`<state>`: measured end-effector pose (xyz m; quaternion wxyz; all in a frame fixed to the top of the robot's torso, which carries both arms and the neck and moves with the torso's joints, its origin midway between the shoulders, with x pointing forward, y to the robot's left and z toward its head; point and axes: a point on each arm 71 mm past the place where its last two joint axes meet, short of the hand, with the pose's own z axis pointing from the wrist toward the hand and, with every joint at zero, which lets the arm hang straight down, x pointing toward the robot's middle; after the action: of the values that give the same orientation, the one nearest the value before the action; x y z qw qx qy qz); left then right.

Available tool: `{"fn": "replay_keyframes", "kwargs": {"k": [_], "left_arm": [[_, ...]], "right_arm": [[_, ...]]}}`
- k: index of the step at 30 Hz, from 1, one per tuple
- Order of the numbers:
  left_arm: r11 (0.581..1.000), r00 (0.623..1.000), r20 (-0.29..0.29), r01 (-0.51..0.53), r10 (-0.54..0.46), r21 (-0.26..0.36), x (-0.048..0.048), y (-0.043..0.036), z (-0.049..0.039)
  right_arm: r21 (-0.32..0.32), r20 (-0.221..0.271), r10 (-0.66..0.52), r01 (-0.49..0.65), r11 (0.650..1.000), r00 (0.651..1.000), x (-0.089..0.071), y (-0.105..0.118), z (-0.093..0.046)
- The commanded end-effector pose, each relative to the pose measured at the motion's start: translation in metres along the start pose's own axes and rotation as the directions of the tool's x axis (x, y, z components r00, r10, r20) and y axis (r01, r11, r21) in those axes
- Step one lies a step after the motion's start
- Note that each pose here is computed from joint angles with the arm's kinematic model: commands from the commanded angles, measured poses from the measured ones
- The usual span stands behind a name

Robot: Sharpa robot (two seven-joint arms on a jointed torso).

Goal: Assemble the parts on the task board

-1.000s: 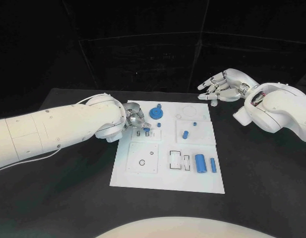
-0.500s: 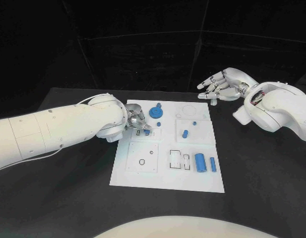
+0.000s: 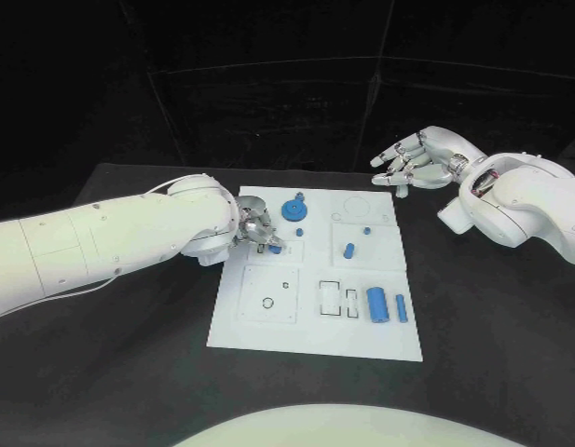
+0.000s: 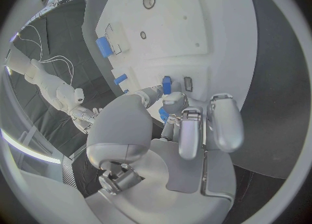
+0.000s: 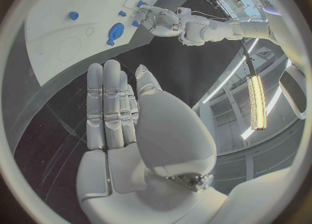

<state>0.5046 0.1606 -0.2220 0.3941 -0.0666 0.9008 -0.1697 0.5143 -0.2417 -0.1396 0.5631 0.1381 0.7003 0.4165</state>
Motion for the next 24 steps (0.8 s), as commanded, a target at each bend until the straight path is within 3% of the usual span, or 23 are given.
{"fn": "replay_keyframes", "kwargs": {"k": [1,24], "left_arm": [[1.000,0.999,-0.026,-0.025,0.024,-0.011,0.0014,0.0022,0.0002],[0.999,0.997,-0.065,-0.049,0.048,-0.009,0.0045,-0.0008,0.0016]], "right_arm": [[-0.012,-0.007,-0.002,0.001,1.000,1.000,-0.0005,0.0016,0.0001],[-0.019,-0.017,0.000,0.000,1.000,1.000,0.0014,0.0030,0.0013]]}}
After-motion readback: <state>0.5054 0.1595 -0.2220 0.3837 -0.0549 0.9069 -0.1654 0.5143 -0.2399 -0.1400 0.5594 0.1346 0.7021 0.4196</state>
